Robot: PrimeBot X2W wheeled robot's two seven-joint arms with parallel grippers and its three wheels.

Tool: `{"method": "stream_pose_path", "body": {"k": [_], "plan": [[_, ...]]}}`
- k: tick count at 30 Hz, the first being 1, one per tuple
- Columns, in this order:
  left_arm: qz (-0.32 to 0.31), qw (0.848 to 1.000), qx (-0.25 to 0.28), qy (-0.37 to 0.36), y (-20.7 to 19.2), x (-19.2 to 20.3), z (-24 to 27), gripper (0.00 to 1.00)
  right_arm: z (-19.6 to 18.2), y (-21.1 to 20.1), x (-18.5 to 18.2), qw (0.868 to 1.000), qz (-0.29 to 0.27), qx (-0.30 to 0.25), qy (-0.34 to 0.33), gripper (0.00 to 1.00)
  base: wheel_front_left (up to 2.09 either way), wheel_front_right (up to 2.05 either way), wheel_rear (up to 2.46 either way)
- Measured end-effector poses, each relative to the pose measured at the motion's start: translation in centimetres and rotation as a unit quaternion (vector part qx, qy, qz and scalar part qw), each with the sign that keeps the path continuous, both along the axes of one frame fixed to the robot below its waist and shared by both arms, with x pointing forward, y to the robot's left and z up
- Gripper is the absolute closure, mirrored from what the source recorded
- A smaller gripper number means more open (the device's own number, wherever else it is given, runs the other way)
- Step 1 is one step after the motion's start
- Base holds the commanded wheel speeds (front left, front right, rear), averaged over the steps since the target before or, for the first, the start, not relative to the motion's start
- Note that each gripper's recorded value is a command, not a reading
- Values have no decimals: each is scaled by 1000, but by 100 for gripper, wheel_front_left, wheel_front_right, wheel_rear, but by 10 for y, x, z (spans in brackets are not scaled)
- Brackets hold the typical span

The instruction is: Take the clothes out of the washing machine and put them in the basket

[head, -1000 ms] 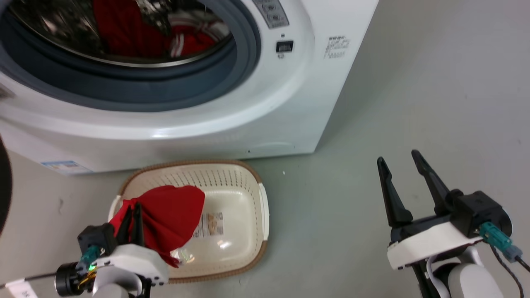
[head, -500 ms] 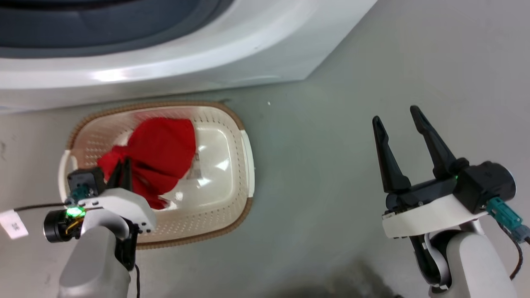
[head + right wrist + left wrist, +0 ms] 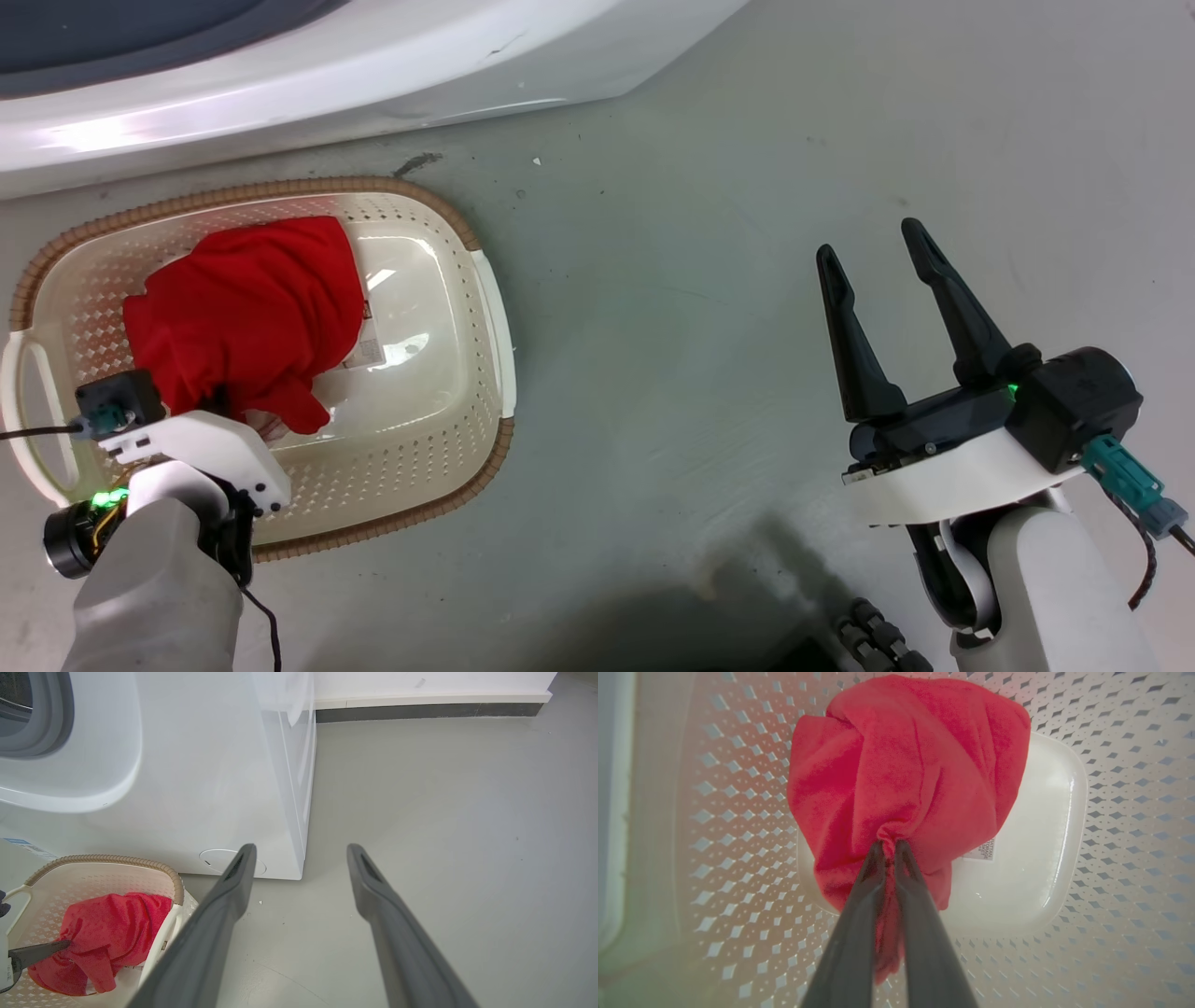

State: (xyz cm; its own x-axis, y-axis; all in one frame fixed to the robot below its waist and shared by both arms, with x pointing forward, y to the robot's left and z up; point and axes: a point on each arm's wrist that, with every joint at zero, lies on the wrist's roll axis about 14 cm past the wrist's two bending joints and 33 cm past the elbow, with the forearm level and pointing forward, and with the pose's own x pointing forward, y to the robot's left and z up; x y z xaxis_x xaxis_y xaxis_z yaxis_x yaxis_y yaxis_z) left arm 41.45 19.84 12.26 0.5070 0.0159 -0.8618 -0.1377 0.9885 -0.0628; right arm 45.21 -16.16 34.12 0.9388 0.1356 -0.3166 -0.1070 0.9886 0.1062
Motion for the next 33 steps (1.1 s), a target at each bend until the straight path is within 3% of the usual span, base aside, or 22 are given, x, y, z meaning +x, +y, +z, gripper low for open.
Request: {"method": "stream_pose_path", "body": {"k": [6,7,8,21,33], "plan": [[12,1000,0,16,1,0,-3,100,-1,-1,-1,1000,-1,0,1,0,0,0,0],[10,1000,1,14,1,2,0,60,0,0,0,1000,0,0,-1,0,0,0,0],[5,1000,2,12,0,3,3,0,3,0,0,1000,0,1,-4,0,0,0,0],[-3,999,-6,-52,-5,-16,73,0,66,3,-10,998,3,1,-67,0,0,0,0],[10,977,-7,-212,-4,-11,171,0,129,14,-32,992,17,-6,-125,0,0,0,0]]}}
